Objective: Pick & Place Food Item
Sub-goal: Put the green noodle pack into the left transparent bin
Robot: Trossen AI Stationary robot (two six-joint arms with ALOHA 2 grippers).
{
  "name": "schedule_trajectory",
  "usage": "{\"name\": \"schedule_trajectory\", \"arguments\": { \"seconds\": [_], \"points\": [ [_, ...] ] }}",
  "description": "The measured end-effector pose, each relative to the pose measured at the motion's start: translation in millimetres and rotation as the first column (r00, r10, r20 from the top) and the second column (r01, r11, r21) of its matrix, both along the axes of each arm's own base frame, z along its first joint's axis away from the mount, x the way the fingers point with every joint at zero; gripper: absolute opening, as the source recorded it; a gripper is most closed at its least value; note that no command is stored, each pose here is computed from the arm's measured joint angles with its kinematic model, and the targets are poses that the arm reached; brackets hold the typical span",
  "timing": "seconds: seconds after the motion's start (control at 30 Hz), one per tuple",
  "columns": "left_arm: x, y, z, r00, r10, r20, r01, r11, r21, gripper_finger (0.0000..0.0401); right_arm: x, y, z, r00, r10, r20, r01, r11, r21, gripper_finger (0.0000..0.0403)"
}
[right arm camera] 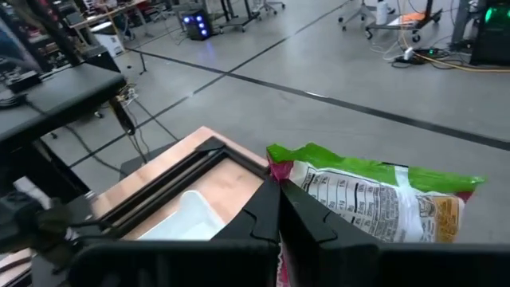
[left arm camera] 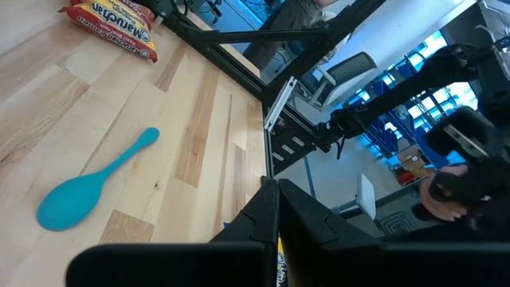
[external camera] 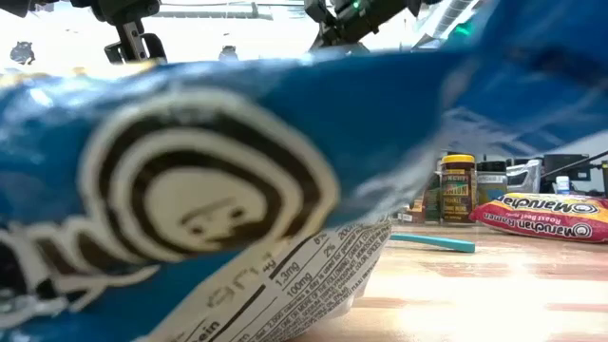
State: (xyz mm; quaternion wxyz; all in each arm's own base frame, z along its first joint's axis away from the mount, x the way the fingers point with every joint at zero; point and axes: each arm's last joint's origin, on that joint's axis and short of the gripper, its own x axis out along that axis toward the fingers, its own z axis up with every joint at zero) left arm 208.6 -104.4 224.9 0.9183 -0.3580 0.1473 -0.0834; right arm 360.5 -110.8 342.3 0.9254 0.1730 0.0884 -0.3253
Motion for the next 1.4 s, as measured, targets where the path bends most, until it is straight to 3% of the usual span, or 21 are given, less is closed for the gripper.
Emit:
{"name": "schedule_trajectory", "arguments": {
  "seconds": [0.13, 0.27, 0.5, 0.63, 0.8, 0.93, 1.1, 1.4],
  "points": [
    [0, 0, 0, 1.000, 0.000, 0.000, 0.000, 1.000, 0.000, 0.0000, -5, -13, -6, 1.000, -0.030, -0.007, 0.031, 0.999, 0.009, 0.0000],
    [0, 0, 0, 1.000, 0.000, 0.000, 0.000, 1.000, 0.000, 0.0000, -7, -19, -17, 0.997, -0.073, 0.016, 0.071, 0.994, 0.087, 0.0000],
    [0, 0, 0, 1.000, -0.001, 0.002, 0.001, 1.000, -0.001, 0.0000, 15, -23, -44, 0.987, -0.127, 0.096, 0.102, 0.968, 0.229, 0.0000],
    [0, 0, 1, 1.000, -0.004, 0.008, 0.004, 1.000, -0.005, 0.0000, 30, -19, -59, 0.984, -0.122, 0.129, 0.087, 0.964, 0.252, 0.0000],
    [0, 0, 1, 1.000, -0.004, 0.012, 0.004, 1.000, -0.007, 0.0000, 33, -20, -63, 0.950, -0.215, 0.227, 0.109, 0.908, 0.404, 0.0000],
    [0, 0, 1, 1.000, -0.004, 0.012, 0.004, 1.000, -0.007, 0.0000, 31, -23, -64, 0.923, -0.302, 0.240, 0.174, 0.881, 0.439, 0.0000],
    [0, 0, 1, 1.000, -0.003, 0.012, 0.004, 1.000, -0.008, 0.0000, 30, -24, -64, 0.885, -0.370, 0.284, 0.173, 0.825, 0.538, 0.0000],
    [0, 0, 1, 1.000, -0.003, 0.012, 0.003, 1.000, -0.008, 0.0000, 29, -22, -69, 0.874, -0.411, 0.260, 0.193, 0.784, 0.590, 0.0000]
  ]
}}
